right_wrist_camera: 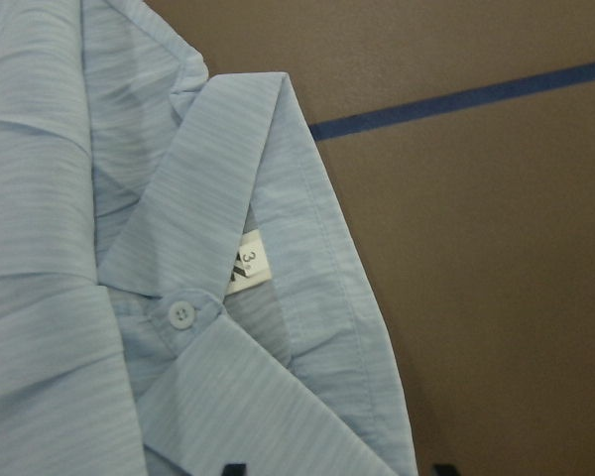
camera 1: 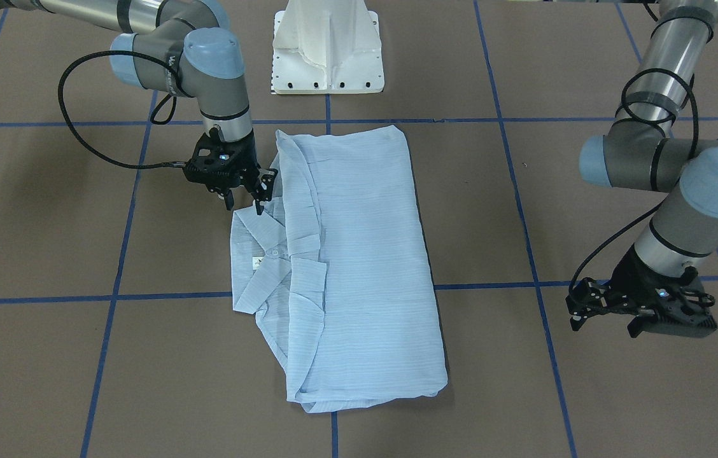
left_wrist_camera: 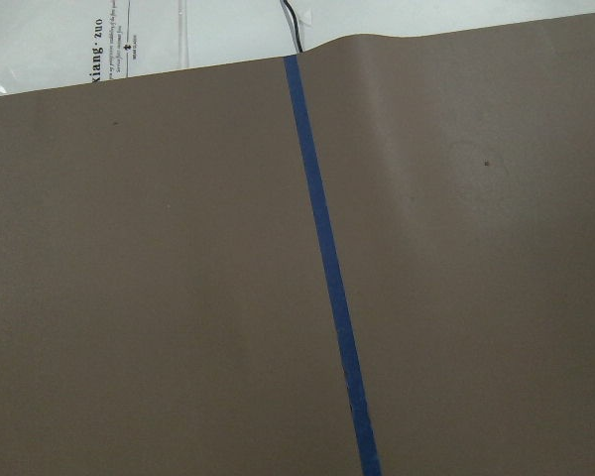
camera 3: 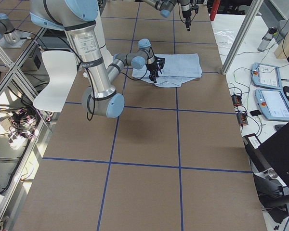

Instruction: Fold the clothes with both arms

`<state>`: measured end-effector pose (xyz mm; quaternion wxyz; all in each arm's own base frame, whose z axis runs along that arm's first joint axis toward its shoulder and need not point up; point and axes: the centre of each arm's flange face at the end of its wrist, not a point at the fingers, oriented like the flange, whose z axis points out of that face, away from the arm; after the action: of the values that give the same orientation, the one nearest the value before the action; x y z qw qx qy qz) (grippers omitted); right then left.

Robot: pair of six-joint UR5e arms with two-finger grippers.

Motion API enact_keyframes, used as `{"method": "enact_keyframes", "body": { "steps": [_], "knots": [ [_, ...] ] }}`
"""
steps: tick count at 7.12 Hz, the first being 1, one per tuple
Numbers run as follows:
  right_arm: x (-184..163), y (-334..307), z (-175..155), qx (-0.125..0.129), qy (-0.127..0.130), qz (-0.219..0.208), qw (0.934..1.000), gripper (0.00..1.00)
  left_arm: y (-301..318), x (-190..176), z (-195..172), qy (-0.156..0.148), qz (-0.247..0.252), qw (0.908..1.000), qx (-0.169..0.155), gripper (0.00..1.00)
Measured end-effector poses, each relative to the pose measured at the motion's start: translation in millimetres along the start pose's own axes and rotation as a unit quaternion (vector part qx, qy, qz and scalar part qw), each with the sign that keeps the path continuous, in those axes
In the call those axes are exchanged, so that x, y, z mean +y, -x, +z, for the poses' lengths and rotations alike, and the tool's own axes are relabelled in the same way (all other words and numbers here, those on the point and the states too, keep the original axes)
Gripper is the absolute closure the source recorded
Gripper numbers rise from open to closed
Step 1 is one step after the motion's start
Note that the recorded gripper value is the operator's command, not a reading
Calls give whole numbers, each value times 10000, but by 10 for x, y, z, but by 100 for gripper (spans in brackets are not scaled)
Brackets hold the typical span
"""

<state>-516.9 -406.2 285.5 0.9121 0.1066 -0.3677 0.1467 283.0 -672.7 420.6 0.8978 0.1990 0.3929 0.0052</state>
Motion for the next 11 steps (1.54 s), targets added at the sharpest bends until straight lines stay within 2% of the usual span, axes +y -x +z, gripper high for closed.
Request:
{"method": "enact_keyframes", "body": {
  "steps": [2,4,6,8,11],
  "knots": [
    [-169,498,-148,240,191,-418,9987,0,11,20,13,20,-3,10000,3,0],
    [-173,1043,-37,541,354,-842,9943,0,28,44,30,47,-8,10000,2,0],
    [22,1269,-25,817,579,-1487,9838,0,55,78,45,82,-19,10000,5,0],
    [317,1396,-21,935,758,-1978,9728,0,63,108,22,78,-12,10000,22,0],
    [559,1409,33,1233,831,-2565,9551,0,80,161,-13,82,-5,10000,48,0]
  ]
}}
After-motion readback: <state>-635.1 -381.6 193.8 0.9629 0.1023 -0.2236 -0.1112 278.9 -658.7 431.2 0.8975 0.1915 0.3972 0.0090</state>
